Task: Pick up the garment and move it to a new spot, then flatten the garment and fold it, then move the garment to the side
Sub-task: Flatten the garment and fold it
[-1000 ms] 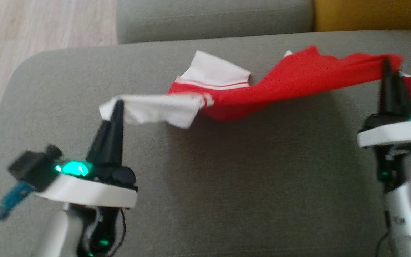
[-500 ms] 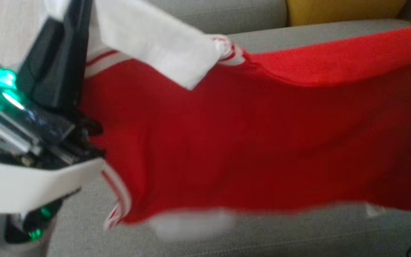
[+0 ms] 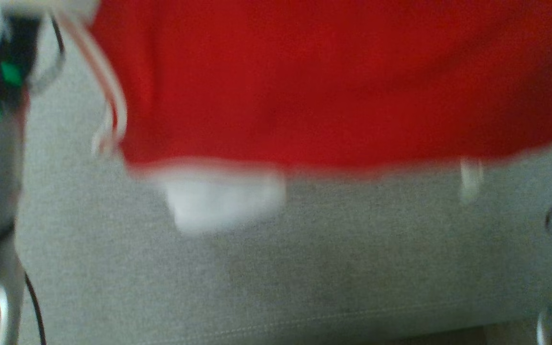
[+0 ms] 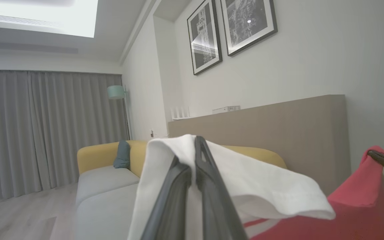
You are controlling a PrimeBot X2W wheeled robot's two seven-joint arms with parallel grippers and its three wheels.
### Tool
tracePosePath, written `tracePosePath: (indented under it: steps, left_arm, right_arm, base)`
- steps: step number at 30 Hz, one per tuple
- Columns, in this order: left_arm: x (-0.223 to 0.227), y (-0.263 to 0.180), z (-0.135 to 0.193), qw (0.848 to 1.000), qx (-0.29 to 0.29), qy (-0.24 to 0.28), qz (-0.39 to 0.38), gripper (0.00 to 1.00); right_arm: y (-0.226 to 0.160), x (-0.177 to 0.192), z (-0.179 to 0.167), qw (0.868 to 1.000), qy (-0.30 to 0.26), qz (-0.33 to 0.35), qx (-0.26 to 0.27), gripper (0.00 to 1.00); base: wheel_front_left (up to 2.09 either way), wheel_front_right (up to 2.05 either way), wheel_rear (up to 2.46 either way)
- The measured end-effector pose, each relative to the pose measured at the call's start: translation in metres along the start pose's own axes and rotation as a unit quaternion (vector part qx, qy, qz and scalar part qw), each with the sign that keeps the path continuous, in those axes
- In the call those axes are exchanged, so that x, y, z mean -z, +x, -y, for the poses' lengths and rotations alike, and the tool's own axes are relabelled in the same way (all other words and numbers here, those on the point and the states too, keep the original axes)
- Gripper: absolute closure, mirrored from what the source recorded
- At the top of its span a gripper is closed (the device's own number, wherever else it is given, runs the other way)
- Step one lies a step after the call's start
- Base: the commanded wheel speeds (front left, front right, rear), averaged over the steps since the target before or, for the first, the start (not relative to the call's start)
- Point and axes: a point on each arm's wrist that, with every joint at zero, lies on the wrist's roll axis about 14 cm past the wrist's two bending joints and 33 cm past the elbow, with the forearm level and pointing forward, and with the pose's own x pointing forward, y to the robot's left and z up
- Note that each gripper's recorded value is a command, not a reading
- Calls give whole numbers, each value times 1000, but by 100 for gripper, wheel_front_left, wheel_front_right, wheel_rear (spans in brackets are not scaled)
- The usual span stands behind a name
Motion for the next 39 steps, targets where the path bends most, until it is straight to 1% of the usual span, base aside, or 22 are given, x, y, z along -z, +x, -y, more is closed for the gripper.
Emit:
tracePosePath:
  steps: [4,7,10,12,15,17,20,22,24,26,28,30,33,35,39]
  left_arm:
    - [-1,41,-29,999,-25,28,32,100]
    - [-12,61,-42,996,-42,38,66,100]
    - [-9,72,-44,996,-44,42,71,100]
    - [13,71,-41,997,-41,30,51,100]
    - [71,57,-37,999,-40,-3,-2,100]
    - [118,33,-34,997,-47,-31,-52,100]
    - [181,-13,-39,988,-76,-69,-118,100]
    - [208,-40,-44,980,-97,-89,-146,100]
    - [224,-60,-48,975,-110,-101,-165,100]
    - [231,-76,-52,972,-120,-107,-171,100]
    - [231,-89,-54,970,-129,-114,-170,100]
    - [228,-100,-54,968,-140,-128,-164,100]
    - [221,-120,-49,963,-159,-149,-156,100]
    - [219,-129,-45,961,-166,-156,-157,100]
    - [209,-167,-25,949,-195,-185,-165,100]
  right_arm:
    - [63,1,-4,999,-33,21,-4,100]
    - [97,2,-9,999,-44,28,-3,100]
    - [117,25,-16,996,-85,1,-9,100]
    - [121,56,-22,996,-79,-36,-11,100]
    - [112,123,-34,993,-58,-105,-18,100]
    - [97,170,-41,986,-46,-156,-23,100]
    - [63,235,-47,974,-23,-225,-23,100]
    - [40,270,-50,964,-4,-264,-18,100]
    - [21,292,-53,957,13,-290,-13,100]
    - [9,301,-53,953,25,-303,-6,100]
    - [3,300,-51,953,27,-302,-4,100]
    - [1,292,-46,955,33,-294,3,100]
    - [-1,273,-44,963,45,-266,8,100]
    - [-5,268,-44,964,50,-259,9,100]
    - [-42,255,-44,964,73,-255,15,100]
  base:
    - [0,0,0]
    - [0,0,0]
    - [0,0,0]
    - [0,0,0]
    - [0,0,0]
    - [0,0,0]
    - [0,0,0]
    - [0,0,0]
    - [0,0,0]
    - [0,0,0]
    - [0,0,0]
    - [0,0,0]
    - [0,0,0]
    - [0,0,0]
    - [0,0,0]
